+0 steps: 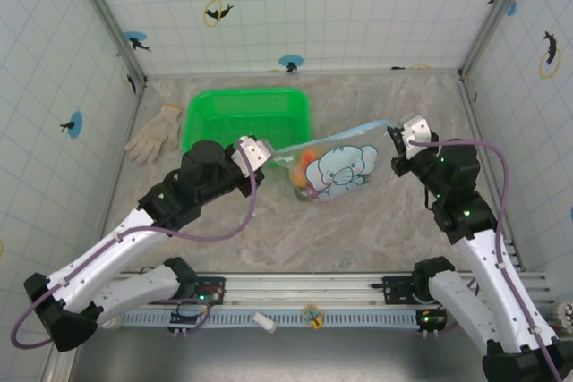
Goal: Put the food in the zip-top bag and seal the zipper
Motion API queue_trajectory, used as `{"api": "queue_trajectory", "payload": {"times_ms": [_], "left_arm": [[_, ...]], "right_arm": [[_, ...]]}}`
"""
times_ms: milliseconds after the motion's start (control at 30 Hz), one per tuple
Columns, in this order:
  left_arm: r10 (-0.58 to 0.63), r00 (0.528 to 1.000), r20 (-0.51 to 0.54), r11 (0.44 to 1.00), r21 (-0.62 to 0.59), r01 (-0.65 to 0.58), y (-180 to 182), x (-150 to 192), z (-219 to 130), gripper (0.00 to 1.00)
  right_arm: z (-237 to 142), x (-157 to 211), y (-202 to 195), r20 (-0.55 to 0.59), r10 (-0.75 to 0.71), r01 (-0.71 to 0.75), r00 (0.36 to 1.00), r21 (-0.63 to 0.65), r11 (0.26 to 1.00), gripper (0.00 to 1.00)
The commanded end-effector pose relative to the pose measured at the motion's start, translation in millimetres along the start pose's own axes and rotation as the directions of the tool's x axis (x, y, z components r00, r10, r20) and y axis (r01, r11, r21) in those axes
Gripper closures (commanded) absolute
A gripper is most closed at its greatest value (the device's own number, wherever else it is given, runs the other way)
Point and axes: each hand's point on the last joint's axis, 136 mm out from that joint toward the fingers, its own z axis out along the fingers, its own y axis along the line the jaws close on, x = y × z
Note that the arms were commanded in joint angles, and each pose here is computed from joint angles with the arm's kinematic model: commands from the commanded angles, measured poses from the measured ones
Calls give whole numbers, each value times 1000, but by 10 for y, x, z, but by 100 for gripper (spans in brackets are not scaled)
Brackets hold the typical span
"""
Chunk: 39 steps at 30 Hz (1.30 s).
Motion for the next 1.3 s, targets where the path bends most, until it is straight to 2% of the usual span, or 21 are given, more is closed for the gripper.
{"api": "queue_trajectory", "payload": {"times_ms": [0,33,167,200,300,400,467,567,733,800,933,1033,1067,1133,1200,1267], "left_arm": [[-22,999,-23,998,-57,21,132,71,-86,100],[-18,1000,-19,999,-39,18,101,60,-75,100],[-3,998,-58,1000,5,4,18,171,3,100],[0,998,-66,1000,13,1,-1,206,15,100],[12,998,-66,999,36,-10,-59,259,15,100],[20,998,-51,999,45,-18,-72,220,-7,100],[27,999,-44,998,62,-25,-94,189,-18,100],[29,999,-43,995,98,-25,-154,181,-31,100],[34,998,-46,995,101,-29,-173,222,-48,100],[37,998,-46,995,95,-33,-166,226,-55,100],[39,999,-38,995,95,-35,-167,212,-76,100],[41,999,-35,994,99,-37,-176,218,-84,100],[42,999,-34,995,97,-38,-175,217,-92,100],[42,999,-34,995,91,-39,-170,229,-100,100],[42,999,-33,996,84,-39,-161,234,-107,100],[38,999,-25,996,81,-36,-159,221,-125,98]], "right_arm": [[-63,-86,-223,47,14,-19,999,113,993,100],[-67,-118,-156,62,23,-27,998,73,997,97],[-192,-336,-110,136,41,-47,990,47,998,60],[-230,-409,-85,158,39,-45,987,31,998,56],[-274,-571,146,169,15,4,985,-112,994,55],[-262,-656,514,148,-23,68,989,-303,951,54],[-248,-668,758,113,-62,106,992,-432,896,54],[-186,-603,1080,57,-130,139,990,-558,818,54],[-101,-277,1638,-67,-274,144,959,-718,681,48],[-22,-111,1758,-125,-325,128,937,-746,654,45],[248,159,1687,-193,-404,169,894,-689,704,44],[361,221,1632,-211,-417,187,884,-659,729,49],[362,221,1641,-206,-418,188,885,-662,725,55],[356,222,1652,-198,-422,194,885,-667,719,78],[329,210,1650,-188,-427,202,884,-672,713,96],[284,151,1632,-171,-421,210,891,-667,715,100]]}}
